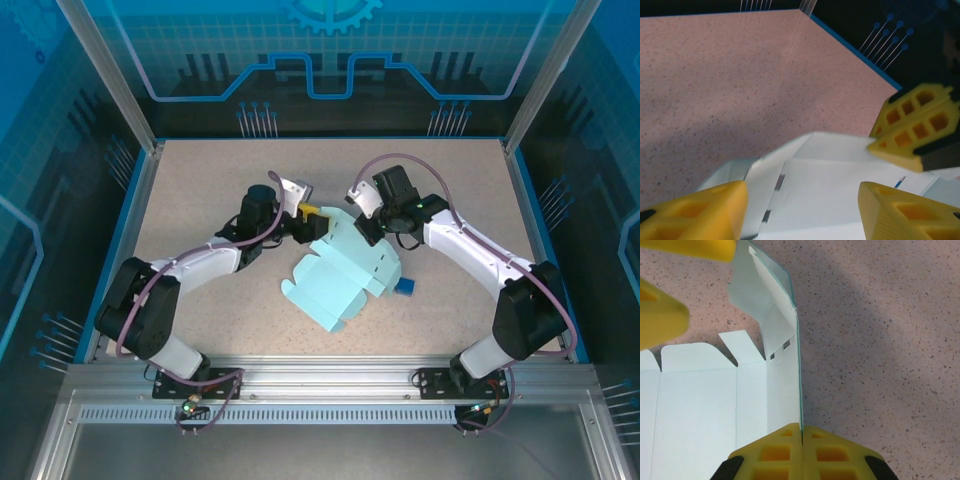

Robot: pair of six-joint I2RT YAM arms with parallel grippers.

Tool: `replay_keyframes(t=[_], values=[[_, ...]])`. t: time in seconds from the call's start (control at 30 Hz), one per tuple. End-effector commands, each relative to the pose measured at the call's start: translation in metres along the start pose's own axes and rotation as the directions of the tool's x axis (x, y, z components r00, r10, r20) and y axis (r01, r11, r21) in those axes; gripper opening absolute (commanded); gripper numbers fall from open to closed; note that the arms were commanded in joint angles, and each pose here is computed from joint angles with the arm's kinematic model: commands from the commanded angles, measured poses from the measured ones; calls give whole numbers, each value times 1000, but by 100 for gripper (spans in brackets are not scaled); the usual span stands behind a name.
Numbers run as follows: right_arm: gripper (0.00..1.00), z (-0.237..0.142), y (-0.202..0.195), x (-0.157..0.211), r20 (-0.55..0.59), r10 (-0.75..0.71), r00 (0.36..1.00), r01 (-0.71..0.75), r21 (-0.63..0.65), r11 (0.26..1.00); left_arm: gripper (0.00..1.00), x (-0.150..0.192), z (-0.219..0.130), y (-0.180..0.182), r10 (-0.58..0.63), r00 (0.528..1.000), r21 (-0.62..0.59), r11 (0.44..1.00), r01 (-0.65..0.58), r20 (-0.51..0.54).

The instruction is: Fold the paper box

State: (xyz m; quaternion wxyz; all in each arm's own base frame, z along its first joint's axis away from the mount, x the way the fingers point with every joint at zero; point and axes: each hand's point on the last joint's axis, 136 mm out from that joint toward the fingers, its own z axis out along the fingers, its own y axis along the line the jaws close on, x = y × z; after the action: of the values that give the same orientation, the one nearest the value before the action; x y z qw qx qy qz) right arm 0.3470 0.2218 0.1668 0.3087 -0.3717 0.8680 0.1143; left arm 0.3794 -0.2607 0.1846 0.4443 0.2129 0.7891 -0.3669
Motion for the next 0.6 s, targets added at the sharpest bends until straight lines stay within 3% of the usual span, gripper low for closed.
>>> replay_keyframes(t=[0.0,0.4,0.57], values=[[0,-6,1,-10,33,-1,999,2,-20,1000,62,-6,3,2,-55,998,41,998,56,-21],[0,-6,3,-14,46,10,999,-8,-34,999,62,-17,15,-1,-62,997,93,993,66,-41],[0,-3,1,-14,42,30,999,-29,-25,999,57,-19,12,-10,-65,997,135,988,70,-44]])
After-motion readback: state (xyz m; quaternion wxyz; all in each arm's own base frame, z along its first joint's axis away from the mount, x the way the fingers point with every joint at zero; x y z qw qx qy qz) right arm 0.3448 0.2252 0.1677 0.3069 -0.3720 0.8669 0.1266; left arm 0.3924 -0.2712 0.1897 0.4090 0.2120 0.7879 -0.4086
